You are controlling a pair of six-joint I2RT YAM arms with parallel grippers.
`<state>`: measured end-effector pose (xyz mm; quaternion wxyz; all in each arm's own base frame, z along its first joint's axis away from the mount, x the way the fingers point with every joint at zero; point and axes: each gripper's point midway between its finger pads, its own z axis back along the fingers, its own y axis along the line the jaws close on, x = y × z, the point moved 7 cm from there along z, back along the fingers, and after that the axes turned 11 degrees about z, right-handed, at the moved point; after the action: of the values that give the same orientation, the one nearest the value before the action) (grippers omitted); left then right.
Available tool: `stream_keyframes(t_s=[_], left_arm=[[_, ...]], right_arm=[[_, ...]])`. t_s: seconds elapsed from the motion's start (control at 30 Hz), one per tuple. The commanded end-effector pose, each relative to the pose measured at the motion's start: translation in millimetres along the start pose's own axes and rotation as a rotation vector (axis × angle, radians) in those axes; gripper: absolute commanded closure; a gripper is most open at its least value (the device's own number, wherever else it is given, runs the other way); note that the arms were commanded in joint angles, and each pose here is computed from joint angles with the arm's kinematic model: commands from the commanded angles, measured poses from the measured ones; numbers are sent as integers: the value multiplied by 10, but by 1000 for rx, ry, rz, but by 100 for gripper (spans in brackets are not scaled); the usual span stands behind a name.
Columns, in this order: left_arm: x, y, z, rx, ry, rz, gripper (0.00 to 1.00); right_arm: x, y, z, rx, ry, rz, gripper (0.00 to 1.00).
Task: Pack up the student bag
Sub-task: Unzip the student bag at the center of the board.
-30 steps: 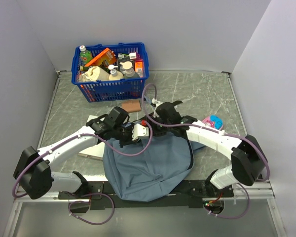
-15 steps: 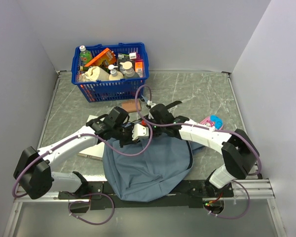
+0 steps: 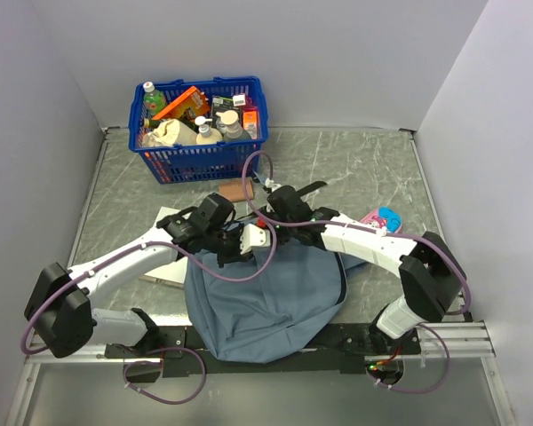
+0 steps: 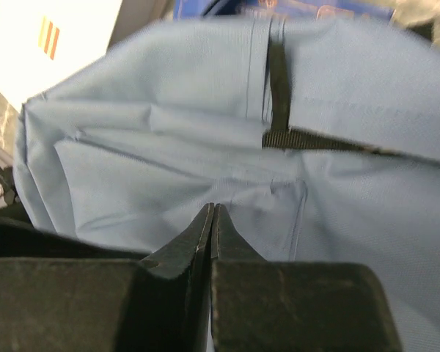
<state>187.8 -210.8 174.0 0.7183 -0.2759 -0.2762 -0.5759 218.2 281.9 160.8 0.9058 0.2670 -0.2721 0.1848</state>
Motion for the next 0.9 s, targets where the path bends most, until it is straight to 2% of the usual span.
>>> stream_keyframes(t_s=[0.0, 0.2, 0.33, 0.37, 0.47, 0.5, 0.57, 0.7, 0.87], left_arm=[[151, -292, 5, -126, -36, 25, 99], [279, -504, -1, -204, -31, 45, 99], [246, -496, -6, -179, -16, 30, 99], [224, -485, -6, -167, -10, 27, 99], [137, -460, -28, -137, 8, 17, 99], [111, -458, -41, -134, 13, 19, 99], [107, -454, -42, -130, 10, 13, 99], [107, -428, -53, -119, 20, 3, 99], [146, -409, -50, -111, 16, -1, 99]], right_arm=[[371, 46, 37, -59, -131, -8, 100], [443, 9, 14, -93, -151, -31, 100], [409, -5, 49, -90, -119, -11, 100], [360, -20, 79, -94, -92, 8, 89], [182, -54, 196, -125, -23, 40, 42], [126, -46, 223, -130, -13, 51, 38], [38, -49, 320, -126, -9, 46, 33], [-65, -2, 371, -133, 16, 46, 33], [-69, 163, 213, -129, 70, 59, 34]])
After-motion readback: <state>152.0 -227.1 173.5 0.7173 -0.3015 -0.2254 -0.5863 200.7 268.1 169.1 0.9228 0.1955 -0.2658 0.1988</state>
